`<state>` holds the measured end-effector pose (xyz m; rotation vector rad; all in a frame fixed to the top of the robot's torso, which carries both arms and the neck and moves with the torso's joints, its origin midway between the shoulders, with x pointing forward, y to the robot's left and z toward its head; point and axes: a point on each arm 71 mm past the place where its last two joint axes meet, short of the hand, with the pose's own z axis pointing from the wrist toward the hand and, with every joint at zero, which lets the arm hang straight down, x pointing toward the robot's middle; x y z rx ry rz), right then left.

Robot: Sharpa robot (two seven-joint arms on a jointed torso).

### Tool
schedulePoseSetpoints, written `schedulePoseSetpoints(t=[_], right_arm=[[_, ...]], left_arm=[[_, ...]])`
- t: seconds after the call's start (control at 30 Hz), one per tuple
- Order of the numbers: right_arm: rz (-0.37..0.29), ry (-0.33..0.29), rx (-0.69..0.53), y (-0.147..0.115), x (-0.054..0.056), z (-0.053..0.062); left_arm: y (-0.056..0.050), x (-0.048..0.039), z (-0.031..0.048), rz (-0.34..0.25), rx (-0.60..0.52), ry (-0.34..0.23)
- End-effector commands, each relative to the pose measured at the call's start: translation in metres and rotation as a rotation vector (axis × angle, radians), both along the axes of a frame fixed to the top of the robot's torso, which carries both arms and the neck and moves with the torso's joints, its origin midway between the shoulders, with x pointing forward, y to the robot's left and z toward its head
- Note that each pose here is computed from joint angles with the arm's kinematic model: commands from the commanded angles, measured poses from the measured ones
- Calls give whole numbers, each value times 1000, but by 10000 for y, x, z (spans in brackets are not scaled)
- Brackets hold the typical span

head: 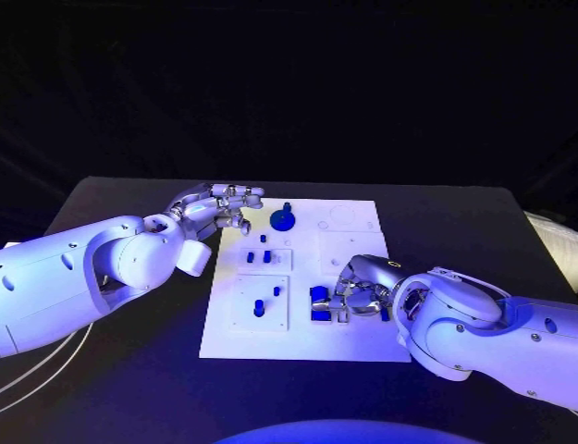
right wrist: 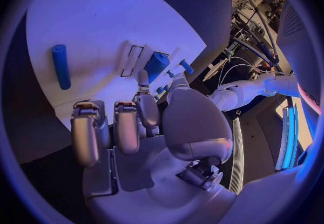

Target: Assemble the parts on the task board

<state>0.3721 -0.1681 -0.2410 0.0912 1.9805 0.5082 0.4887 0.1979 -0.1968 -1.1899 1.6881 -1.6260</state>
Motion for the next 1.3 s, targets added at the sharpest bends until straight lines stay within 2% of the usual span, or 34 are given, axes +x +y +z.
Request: schedulePoseSetpoints(t=[0.03, 0.5, 0.77, 0.93, 1.07, 1.17, 1.3], right_arm=[[21, -22, -20, 17, -8, 8], [37, -45, -51, 51, 28, -20], [26, -53, -23, 27, 9, 0], [4, -70, 78, -83, -32, 74], [-25, -66, 177, -271, -43, 191], [-40, -69, 171, -432, -24, 271], [-44, -70, 80, -642, -5, 305]], left_arm=[[-21, -10, 7, -21, -11, -2], [-17, -13, 4, -22, -10, 1], [-8, -14, 3, -22, -8, 3], [0, -14, 2, -21, -8, 3], [10, -13, 1, -18, -6, 4], [9, -14, 1, -17, -6, 3], [5, -15, 4, -16, -7, 1]])
